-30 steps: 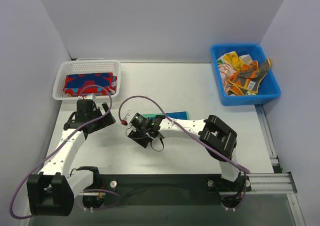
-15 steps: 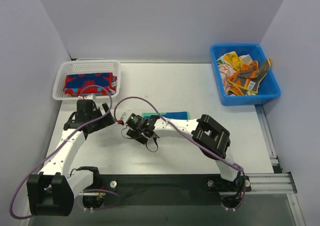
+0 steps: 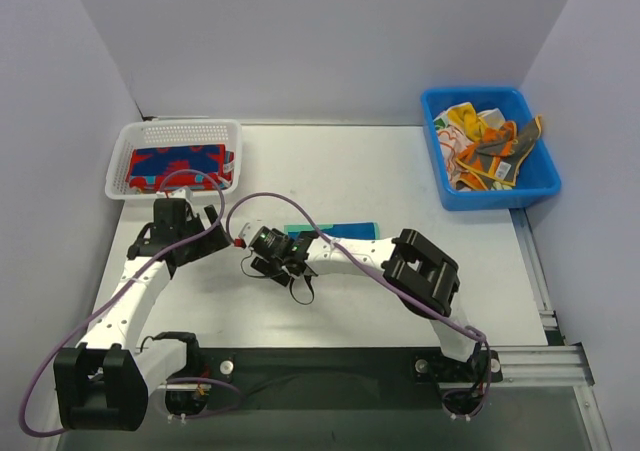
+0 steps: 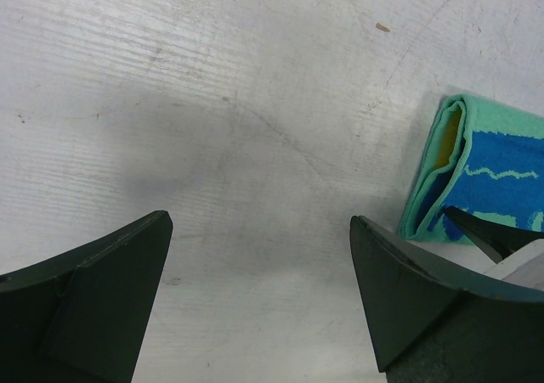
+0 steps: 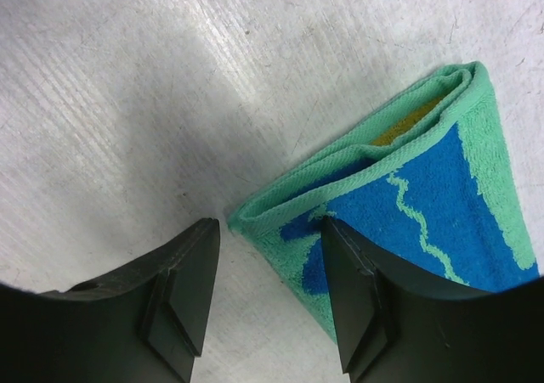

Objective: Fold and stack the towels
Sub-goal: Neatly place the folded towel into the bin

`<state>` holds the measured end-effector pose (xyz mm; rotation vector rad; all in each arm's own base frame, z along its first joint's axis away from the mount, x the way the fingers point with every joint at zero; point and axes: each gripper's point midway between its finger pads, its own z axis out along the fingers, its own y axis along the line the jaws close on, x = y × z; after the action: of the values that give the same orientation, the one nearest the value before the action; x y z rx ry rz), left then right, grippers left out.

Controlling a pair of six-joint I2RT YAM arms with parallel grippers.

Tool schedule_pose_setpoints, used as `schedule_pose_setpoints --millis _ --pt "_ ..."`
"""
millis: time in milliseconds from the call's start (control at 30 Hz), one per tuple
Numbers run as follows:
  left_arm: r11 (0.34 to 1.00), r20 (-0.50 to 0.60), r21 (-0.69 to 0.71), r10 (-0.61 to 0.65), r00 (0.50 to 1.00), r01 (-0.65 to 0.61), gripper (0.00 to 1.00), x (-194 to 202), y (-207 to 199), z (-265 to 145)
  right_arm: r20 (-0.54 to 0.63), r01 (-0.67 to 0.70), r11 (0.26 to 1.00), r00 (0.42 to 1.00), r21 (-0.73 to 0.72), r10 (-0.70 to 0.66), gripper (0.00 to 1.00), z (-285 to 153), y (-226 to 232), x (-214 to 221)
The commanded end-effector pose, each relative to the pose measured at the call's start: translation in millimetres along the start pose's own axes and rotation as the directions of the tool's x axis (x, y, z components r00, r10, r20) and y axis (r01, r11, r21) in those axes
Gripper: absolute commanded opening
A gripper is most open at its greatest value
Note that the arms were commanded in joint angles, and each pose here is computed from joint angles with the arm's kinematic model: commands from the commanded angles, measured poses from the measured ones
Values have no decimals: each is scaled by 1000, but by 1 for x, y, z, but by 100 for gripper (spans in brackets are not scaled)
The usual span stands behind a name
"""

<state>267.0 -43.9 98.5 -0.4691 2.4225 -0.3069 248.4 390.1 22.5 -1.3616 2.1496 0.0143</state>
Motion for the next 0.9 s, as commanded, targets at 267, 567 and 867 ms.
schedule_pose_setpoints --millis 267,567,867 --pt "1000 -5 19 -2 1000 2 97 -3 -4 2 -92 5 997 996 -72 -12 28 16 25 33" --pt "991 -99 108 -62 993 73 97 16 -20 11 10 -58 990 998 -129 60 0 -6 20 25" --pt "915 -235 301 -202 951 269 97 36 -82 29 318 -242 908 879 -340 354 0 -45 5 -18"
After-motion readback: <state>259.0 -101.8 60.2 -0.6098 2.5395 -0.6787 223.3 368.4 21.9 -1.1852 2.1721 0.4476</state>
